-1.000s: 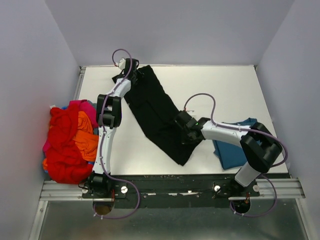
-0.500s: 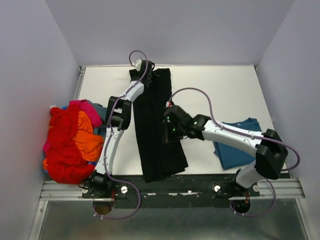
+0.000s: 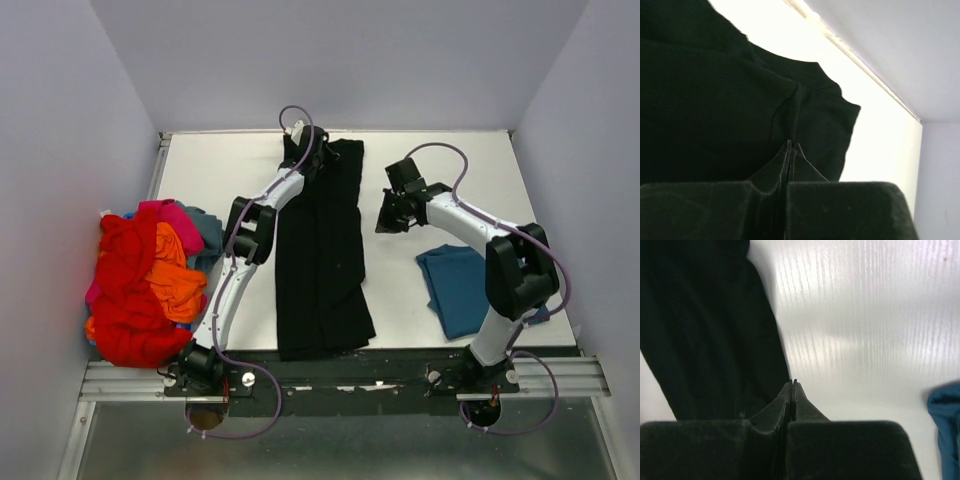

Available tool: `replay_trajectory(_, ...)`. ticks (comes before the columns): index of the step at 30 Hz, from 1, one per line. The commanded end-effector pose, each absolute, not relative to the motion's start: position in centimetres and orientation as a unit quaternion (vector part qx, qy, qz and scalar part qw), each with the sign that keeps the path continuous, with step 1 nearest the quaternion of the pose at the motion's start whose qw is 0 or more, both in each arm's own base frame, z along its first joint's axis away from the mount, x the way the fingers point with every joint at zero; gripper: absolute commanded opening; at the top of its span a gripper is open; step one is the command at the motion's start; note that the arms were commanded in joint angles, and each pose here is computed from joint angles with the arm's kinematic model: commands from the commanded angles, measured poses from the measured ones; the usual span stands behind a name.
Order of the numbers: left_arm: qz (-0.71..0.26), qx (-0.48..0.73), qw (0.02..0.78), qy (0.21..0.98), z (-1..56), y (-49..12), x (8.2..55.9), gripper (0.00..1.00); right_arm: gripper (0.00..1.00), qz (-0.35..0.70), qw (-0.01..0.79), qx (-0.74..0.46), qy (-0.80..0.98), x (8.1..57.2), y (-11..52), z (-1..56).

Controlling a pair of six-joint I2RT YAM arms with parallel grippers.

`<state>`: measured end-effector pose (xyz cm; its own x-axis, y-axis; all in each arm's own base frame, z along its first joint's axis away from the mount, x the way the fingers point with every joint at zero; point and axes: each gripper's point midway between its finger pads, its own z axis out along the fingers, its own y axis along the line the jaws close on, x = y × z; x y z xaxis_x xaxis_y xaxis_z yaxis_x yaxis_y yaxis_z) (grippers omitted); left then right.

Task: Fold and stack the t-shirts
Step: Rotate the tshirt 90 degrees

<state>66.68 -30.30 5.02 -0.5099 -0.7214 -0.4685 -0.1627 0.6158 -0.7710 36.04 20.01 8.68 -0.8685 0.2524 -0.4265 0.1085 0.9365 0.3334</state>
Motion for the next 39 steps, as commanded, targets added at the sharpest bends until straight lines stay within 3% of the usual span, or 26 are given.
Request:
replay_trajectory(1, -0.397, -0.253, 0.423, 0.774, 10.1, -31.0, 67.1, 0.00, 0.09, 0.194, 0.253, 0.080, 0.945, 39.9, 22.1, 9.8)
replay_trajectory(4, -0.411, -0.240, 0.454, 0.753, 14.7, -29.6, 67.4, 0.04, 0.08, 0.223, 0.266, 0.078, 0.935, 43.1, 23.0, 10.9)
replay_trajectory(6, -0.422, -0.223, 0.468, 0.744, 17.9, -29.3, 67.0, 0.05, 0.01, 0.244, 0.280, 0.078, 0.925, 45.8, 23.9, 12.3)
replay_trajectory(12, -0.428, -0.187, 0.468, 0.750, 23.3, -27.8, 63.4, 0.10, 0.01, 0.264, 0.270, 0.089, 0.922, 49.6, 25.9, 11.5)
replay_trajectory(19, -0.310, -0.193, 0.422, 0.829, 18.7, -22.7, 56.1, 0.07, 0.01, 0.262, 0.246, 0.101, 0.928, 52.4, 27.3, 7.5)
replay_trajectory(23, -0.239, -0.222, 0.433, 0.840, 15.5, -18.8, 52.4, 0.06, 0.01, 0.258, 0.233, 0.116, 0.931, 53.1, 27.6, 5.3)
replay_trajectory(29, -0.229, -0.242, 0.405, 0.851, 10.6, -17.1, 46.2, 0.04, 0.01, 0.207, 0.224, 0.152, 0.940, 53.3, 25.8, 2.4)
replay_trajectory(39, -0.172, -0.252, 0.362, 0.881, 4.4, -15.4, 44.1, 0.04, 0.01, 0.165, 0.248, 0.176, 0.938, 56.3, 22.7, 2.3)
